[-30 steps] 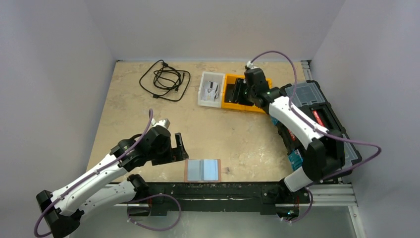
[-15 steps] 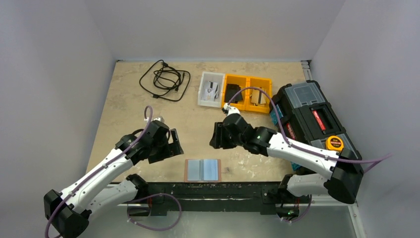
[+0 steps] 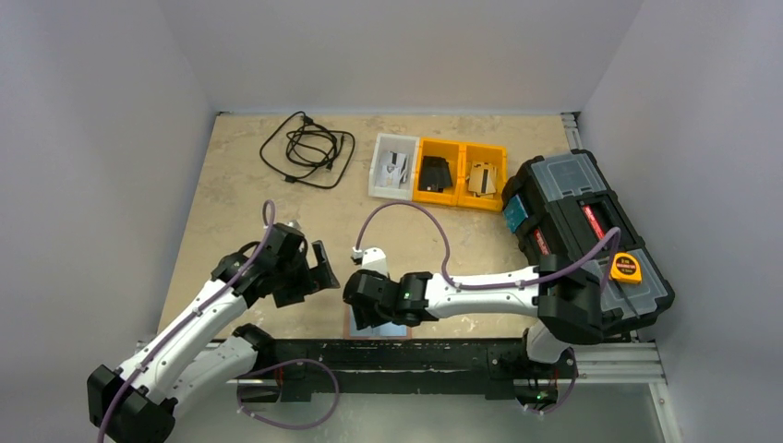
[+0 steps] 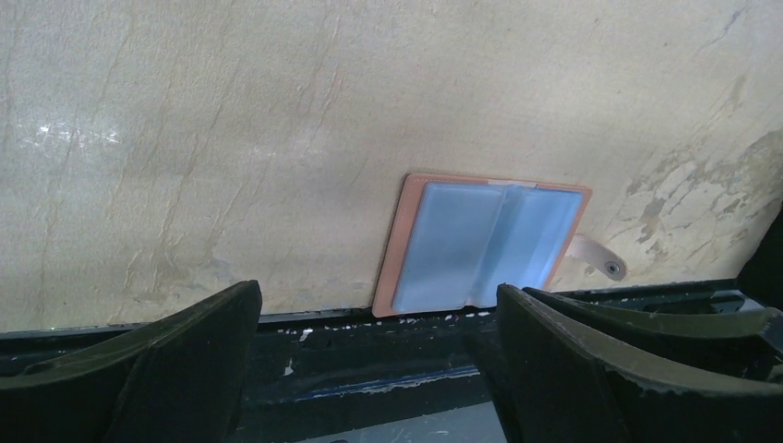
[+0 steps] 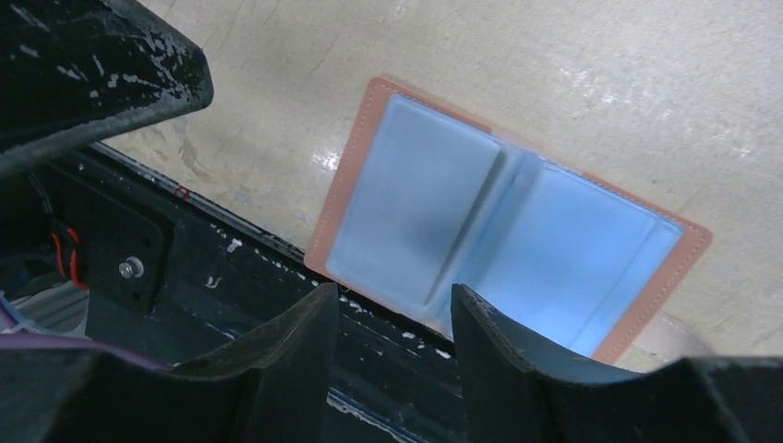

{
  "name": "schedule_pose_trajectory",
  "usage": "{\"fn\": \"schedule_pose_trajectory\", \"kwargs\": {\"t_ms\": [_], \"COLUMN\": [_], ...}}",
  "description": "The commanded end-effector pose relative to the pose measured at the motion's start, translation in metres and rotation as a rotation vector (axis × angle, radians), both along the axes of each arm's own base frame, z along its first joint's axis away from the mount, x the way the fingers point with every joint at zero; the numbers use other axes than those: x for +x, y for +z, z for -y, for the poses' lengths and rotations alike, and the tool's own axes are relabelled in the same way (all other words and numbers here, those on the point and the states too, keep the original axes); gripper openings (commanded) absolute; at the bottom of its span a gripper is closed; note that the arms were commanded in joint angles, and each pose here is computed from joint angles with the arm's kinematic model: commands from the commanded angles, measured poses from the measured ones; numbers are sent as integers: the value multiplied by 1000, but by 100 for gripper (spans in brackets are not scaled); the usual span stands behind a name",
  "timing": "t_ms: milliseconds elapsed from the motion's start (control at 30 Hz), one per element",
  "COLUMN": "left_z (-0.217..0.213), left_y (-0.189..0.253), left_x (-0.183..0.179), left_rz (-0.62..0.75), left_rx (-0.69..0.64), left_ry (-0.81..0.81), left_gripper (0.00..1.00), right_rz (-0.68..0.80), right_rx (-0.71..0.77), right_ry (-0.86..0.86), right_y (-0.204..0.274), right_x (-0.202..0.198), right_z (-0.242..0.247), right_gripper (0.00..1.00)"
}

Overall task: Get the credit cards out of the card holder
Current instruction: Remove the credit card from the card holder.

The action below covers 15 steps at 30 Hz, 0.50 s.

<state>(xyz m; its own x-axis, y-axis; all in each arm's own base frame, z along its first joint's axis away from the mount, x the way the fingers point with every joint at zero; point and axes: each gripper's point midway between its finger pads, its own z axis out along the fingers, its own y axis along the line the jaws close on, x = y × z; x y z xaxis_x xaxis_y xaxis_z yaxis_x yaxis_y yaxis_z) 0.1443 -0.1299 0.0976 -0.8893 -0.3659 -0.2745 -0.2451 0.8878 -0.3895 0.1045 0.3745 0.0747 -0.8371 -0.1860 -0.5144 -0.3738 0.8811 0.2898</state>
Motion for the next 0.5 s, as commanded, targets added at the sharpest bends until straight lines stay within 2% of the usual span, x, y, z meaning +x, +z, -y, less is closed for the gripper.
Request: {"fn": "schedule_pose_trajectory", "kwargs": {"t_ms": [0,467], "left_z": [-1,3], "left_y": [5,0], "left_x": [1,0], "left_rz": [29,16], "left_rx": [-11,-33], "left_ry": [-20,-26], "left_gripper": [99,99], "right_rz": [50,-31], "right_rx": [-15,-57], "right_ry": [-41,1], "right_y": [7,-33], "right_x": [7,-9], "right_z": [-14,-25], "right_gripper": [49,54]}}
